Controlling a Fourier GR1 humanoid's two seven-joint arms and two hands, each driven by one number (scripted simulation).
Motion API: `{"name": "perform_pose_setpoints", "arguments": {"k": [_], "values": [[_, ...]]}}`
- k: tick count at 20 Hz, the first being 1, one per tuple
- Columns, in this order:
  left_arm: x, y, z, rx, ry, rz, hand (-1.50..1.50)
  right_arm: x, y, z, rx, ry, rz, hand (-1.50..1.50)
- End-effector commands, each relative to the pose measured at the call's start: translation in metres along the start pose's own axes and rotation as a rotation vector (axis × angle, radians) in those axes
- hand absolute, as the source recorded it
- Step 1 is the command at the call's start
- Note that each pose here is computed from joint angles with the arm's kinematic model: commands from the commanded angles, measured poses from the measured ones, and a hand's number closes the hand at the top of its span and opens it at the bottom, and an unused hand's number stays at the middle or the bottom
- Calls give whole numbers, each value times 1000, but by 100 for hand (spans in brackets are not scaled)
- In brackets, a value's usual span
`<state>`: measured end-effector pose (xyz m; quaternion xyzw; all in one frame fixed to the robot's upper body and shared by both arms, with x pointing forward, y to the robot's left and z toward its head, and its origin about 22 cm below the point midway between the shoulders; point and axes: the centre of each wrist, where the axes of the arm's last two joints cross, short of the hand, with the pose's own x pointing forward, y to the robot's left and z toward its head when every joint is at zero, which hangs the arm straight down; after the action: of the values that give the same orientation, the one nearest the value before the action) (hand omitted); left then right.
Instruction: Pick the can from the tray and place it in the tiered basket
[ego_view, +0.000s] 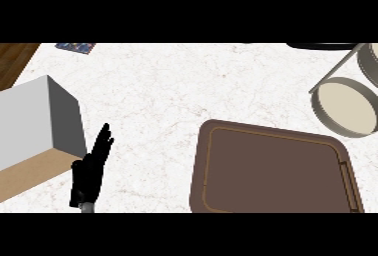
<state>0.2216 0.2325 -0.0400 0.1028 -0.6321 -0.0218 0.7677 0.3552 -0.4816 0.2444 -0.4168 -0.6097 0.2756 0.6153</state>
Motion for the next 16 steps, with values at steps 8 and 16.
{"name": "perform_pose_setpoints", "arguments": {"k": [8,16], "values": [[-17,4,11,13,57,-10,0,-21,56,-17,106,70,-459,-150],[-11,-3,6,17,64,-14,0,-23,44,-19,-60,17,-714,-150]]}}
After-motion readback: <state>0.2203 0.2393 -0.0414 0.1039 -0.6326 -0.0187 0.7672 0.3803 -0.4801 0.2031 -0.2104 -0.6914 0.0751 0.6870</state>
